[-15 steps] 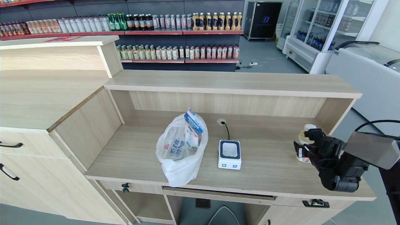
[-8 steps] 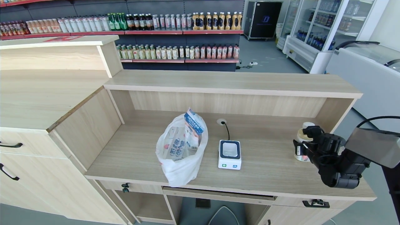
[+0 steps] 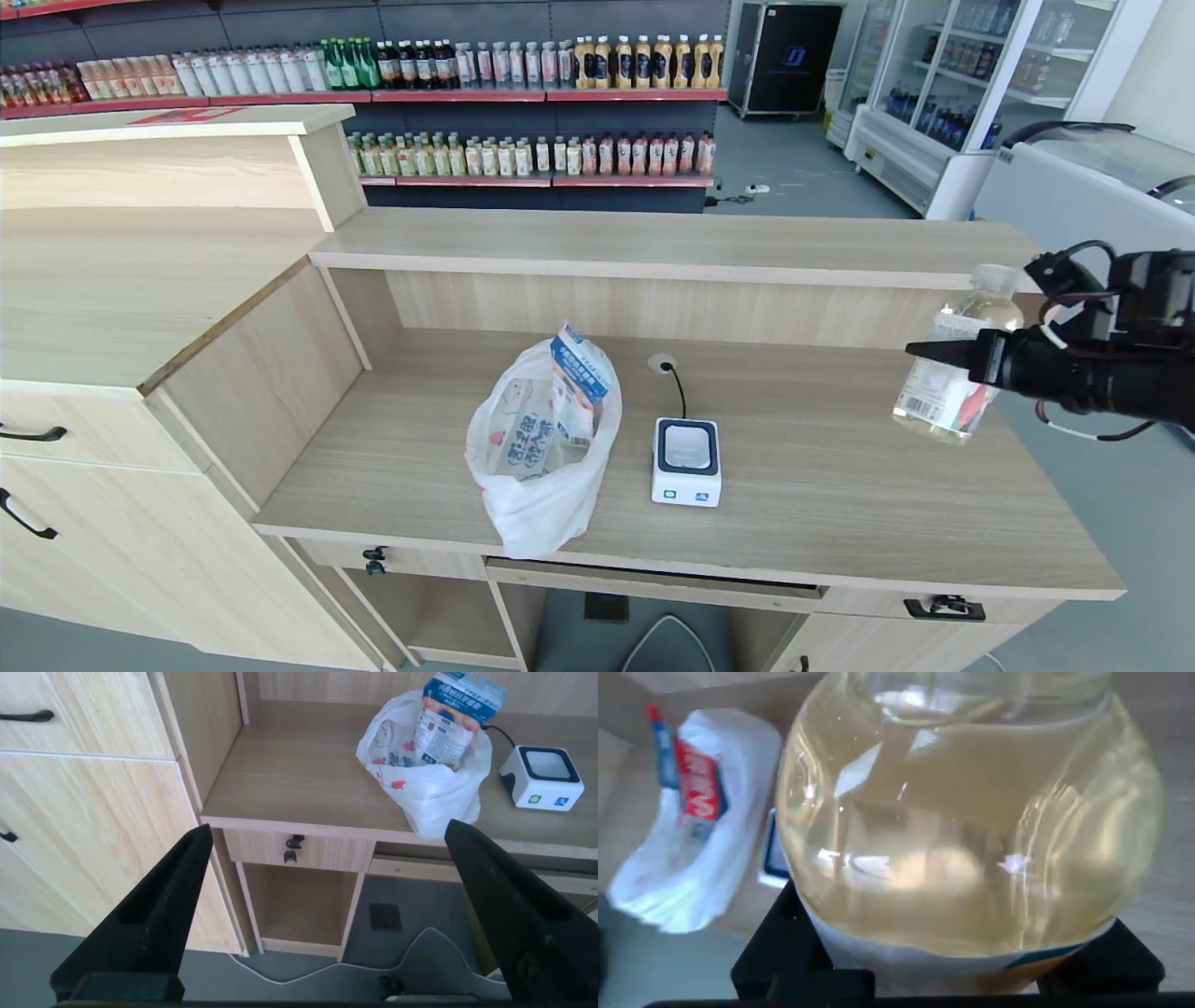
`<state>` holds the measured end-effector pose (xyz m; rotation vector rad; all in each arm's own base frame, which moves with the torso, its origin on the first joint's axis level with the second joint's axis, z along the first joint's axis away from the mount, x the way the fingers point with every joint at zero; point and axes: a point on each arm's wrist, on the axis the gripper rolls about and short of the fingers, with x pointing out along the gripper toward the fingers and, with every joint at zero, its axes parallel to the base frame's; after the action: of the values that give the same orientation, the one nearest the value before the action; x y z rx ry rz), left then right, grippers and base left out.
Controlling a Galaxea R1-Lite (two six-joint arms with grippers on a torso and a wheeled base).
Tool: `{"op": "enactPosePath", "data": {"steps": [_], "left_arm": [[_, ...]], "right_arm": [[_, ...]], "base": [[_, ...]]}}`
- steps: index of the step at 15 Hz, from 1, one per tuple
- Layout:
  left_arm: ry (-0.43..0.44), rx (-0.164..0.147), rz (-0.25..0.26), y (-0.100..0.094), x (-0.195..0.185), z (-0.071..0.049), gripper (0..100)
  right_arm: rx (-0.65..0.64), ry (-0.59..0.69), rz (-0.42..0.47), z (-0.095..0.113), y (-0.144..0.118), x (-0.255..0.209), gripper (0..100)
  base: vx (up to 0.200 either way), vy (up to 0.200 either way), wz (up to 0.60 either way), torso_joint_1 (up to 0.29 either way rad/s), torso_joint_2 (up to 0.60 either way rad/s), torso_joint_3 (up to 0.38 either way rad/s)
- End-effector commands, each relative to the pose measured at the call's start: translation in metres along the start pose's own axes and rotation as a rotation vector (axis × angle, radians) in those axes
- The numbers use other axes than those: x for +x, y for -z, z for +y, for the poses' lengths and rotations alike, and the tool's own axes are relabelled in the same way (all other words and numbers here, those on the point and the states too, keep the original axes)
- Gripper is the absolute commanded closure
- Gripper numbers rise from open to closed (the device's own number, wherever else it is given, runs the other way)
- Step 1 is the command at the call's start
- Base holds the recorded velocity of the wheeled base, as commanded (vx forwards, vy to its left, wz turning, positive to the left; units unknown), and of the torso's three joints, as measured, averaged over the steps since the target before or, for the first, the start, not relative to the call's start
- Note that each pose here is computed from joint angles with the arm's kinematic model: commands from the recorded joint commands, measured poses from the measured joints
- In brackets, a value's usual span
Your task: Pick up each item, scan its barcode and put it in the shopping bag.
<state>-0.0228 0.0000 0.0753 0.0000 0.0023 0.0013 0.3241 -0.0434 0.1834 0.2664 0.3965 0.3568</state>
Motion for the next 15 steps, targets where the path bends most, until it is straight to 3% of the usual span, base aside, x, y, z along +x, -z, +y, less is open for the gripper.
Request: {"op": "enactPosePath", "data": {"steps": [1,3,6,10,15], "left_arm": [[0.000,0.000,-0.001,0.000,0.000,0.000,0],[0.000,0.000,-0.001,0.000,0.000,0.000,0],[0.000,0.000,-0.001,0.000,0.000,0.000,0],[0.000,0.000,-0.001,0.000,0.000,0.000,0],[0.000,0.000,-0.001,0.000,0.000,0.000,0]], "right_arm": [[0.005,-0.365,-0.038,0.073,-0.035,-0.106,100],[0.039,-0.565,0.025,0.094,-0.030,-0.125,100],[0.024,-0.681,0.079,0.119,-0.020,-0.135,100],[-0.004,-0.750,0.116,0.131,-0.014,-0.129,100],[-0.154,-0.770,0.121,0.128,0.010,-0.116,100]], "base": [[0.000,0.000,0.00,0.000,0.00,0.000],[0.000,0.000,0.00,0.000,0.00,0.000],[0.000,0.000,0.00,0.000,0.00,0.000],[0.000,0.000,0.00,0.000,0.00,0.000],[0.000,0.000,0.00,0.000,0.00,0.000]]}}
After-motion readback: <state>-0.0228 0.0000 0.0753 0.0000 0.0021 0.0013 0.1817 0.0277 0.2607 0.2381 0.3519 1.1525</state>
